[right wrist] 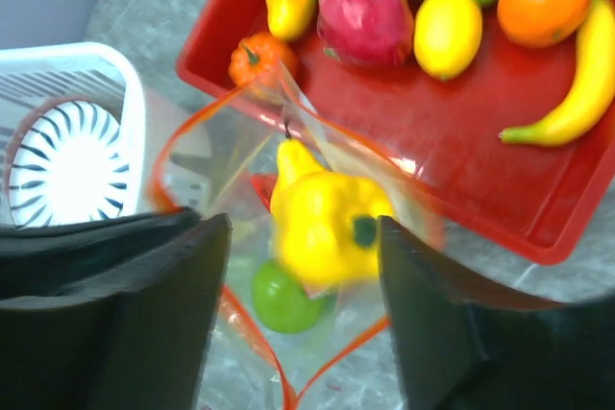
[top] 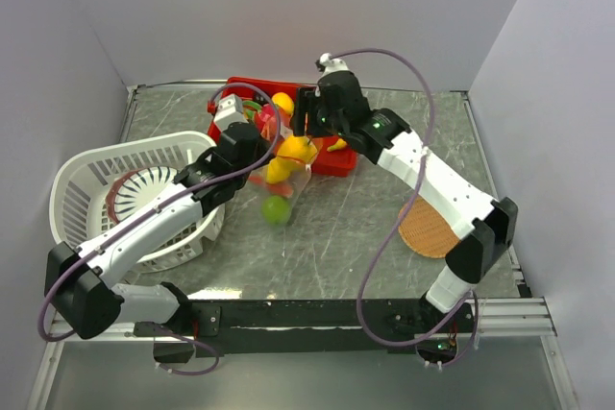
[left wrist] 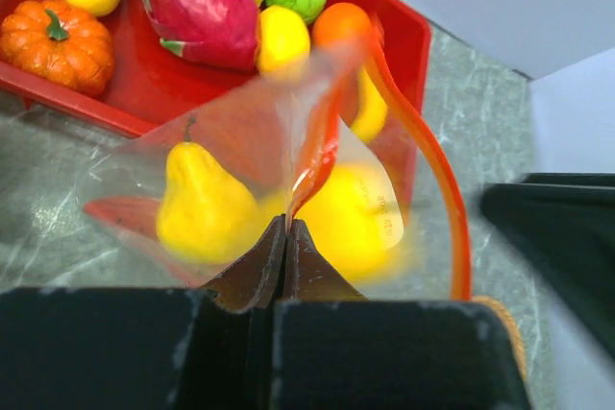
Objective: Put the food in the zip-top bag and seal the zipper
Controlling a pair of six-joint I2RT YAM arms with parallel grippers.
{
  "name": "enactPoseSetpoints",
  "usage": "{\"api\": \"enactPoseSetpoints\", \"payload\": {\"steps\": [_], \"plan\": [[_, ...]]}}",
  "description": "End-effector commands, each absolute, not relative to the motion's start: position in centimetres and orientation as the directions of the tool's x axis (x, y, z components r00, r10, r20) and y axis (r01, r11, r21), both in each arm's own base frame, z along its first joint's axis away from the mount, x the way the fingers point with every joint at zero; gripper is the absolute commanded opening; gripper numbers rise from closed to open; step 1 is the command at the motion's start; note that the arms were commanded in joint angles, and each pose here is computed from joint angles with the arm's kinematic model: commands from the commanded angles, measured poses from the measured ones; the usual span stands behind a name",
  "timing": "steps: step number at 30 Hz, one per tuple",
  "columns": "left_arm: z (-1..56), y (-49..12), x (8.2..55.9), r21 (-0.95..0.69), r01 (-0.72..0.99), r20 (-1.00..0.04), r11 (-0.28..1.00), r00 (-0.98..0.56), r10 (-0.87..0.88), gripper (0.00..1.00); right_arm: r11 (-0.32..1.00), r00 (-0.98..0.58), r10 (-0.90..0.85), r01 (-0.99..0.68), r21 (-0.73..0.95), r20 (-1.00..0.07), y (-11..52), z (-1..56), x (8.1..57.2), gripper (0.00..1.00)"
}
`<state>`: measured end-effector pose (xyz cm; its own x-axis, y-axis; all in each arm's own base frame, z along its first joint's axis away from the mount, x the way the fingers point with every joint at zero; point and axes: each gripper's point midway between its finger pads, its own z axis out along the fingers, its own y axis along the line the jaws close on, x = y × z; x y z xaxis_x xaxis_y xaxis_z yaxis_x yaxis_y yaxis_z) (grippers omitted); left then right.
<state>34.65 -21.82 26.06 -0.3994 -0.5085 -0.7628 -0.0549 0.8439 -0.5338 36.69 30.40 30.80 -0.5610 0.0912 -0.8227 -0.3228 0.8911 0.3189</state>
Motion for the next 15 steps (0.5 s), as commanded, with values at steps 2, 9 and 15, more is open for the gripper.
{"api": "enactPoseSetpoints", "payload": {"steps": [2,9,15], "plan": [[29.6,-22.0,34.5,-0.608,0.007,-0.749,0.794,-0.339,-0.57,0.01,0.87,-0.49,0.121,-0.366,0.33,-0.863,30.7,34.6,36.7,0.87],[29.7,-21.6,34.3,-0.609,0.003,-0.75,0.793,-0.327,-0.575,0.01,0.908,-0.438,0.134,-0.305,0.288,-0.889,28.1,35.9,37.8,0.87],[28.9,-20.3,34.0,-0.589,-0.046,-0.759,0.807,-0.311,-0.572,0.01,0.932,-0.477,0.193,-0.186,0.312,-0.858,23.5,33.0,42.7,0.81]]}}
